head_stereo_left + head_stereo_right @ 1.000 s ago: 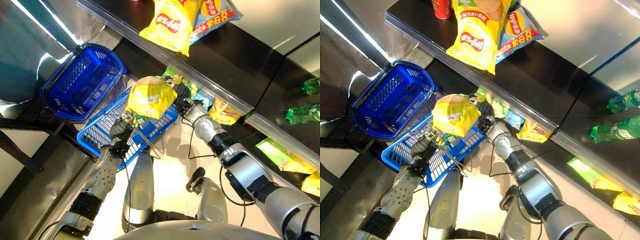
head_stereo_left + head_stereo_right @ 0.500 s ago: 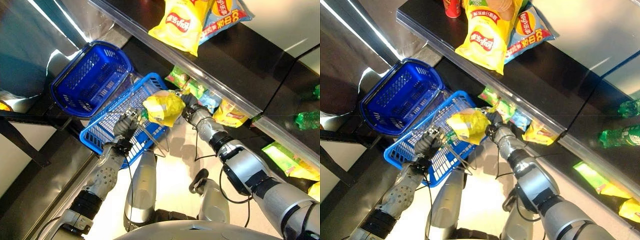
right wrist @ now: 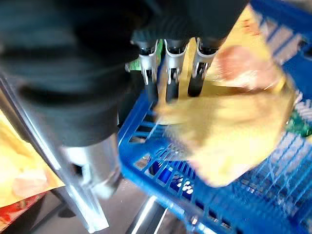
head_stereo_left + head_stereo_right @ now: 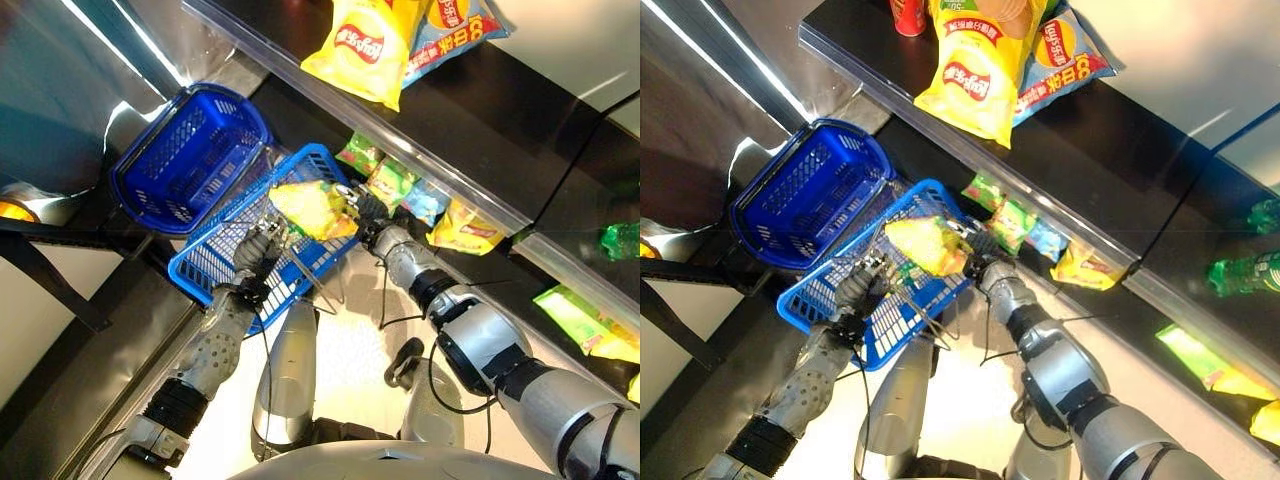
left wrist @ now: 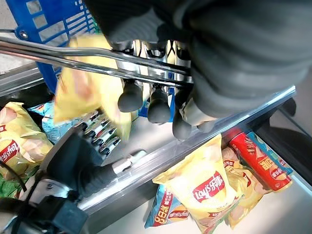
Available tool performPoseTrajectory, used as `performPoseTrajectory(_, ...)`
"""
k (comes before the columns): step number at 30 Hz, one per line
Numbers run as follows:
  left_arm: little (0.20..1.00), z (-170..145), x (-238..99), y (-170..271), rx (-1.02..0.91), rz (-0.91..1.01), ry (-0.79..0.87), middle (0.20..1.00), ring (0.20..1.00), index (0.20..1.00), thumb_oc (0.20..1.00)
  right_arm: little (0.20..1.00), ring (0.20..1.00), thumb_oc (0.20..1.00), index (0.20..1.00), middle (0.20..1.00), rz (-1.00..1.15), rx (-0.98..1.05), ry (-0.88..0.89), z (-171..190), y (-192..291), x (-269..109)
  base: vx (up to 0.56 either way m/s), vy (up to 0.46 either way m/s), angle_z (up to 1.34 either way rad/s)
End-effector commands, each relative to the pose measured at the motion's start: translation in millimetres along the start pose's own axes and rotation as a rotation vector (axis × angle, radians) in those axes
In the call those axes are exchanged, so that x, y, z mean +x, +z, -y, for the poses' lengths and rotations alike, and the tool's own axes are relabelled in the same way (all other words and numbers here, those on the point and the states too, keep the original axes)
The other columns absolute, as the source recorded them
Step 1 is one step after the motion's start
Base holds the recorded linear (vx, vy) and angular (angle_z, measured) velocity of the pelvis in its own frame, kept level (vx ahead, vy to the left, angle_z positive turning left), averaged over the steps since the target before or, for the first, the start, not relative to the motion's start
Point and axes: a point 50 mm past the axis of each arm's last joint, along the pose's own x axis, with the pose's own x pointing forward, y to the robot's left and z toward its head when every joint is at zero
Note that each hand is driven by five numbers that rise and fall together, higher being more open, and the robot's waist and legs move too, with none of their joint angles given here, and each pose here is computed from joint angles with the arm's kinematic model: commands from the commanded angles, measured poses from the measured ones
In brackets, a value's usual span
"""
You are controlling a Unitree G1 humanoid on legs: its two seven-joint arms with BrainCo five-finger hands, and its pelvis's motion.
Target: Pick up the snacks into the basket
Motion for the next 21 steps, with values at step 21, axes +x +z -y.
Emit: performPoseTrajectory(21,0.200,62.4,0.7,42.3,-0.127,0.279,-0.267,0.200,0.200,0.200,0.200,1.000,1.000,1.000,1.000,1.000,0.351,-0.121,0.373,-42.0,43.3,-48.3,0.00,0.003,-0.01)
